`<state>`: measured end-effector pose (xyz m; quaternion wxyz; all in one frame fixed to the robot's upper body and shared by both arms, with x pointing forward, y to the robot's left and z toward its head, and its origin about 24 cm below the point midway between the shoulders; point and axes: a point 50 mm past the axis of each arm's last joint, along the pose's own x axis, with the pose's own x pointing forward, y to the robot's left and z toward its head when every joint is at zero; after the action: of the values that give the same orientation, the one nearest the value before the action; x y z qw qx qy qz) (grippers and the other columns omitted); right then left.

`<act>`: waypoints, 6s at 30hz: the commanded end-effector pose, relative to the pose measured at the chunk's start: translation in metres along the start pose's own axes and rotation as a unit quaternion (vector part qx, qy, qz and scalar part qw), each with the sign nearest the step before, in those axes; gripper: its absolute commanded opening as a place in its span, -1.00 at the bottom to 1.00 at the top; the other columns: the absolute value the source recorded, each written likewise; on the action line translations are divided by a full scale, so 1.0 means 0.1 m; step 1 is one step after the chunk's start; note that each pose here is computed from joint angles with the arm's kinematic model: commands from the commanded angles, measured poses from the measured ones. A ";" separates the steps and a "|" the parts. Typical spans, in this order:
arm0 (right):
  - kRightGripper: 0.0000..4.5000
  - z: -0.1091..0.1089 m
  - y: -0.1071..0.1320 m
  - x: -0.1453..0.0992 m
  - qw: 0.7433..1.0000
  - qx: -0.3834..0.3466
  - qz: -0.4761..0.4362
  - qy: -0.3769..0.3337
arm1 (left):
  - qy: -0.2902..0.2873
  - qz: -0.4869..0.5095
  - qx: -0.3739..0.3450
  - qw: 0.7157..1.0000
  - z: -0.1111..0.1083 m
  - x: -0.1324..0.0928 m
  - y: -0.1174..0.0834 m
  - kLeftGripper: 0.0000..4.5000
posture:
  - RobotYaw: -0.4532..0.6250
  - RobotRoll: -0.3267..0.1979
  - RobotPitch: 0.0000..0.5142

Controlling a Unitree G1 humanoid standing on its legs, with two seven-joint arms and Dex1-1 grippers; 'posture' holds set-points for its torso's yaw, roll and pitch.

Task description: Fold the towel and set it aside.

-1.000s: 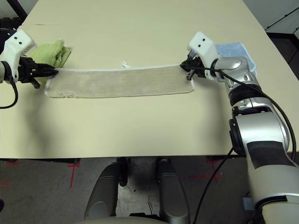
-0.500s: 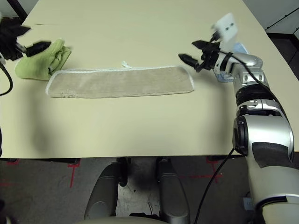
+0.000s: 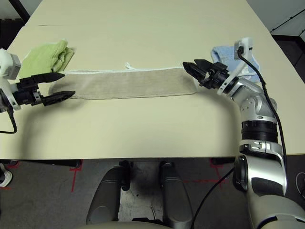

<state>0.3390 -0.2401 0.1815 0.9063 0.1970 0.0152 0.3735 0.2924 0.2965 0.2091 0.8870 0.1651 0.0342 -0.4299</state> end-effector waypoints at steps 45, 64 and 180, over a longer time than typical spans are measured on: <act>0.99 -0.57 -0.03 -0.56 0.966 0.230 -0.112 0.029 | -0.069 -0.022 0.041 0.997 -0.13 0.24 -0.05 1.00 | -0.26 0.25 0.01; 0.18 -0.62 0.02 -0.24 0.963 0.230 -0.139 0.021 | -0.066 -0.021 0.044 0.997 -0.12 0.24 -0.05 1.00 | -0.26 0.25 0.01; -0.99 -0.38 0.61 0.17 0.971 -0.056 0.045 0.229 | -0.072 -0.031 0.032 0.996 -0.06 0.32 -0.05 1.00 | -0.26 0.25 -0.01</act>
<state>0.3029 -0.1777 0.1679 0.8690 0.0544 0.1867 0.4550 0.3110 0.2724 0.1993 0.8701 0.1591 -0.0458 -0.4643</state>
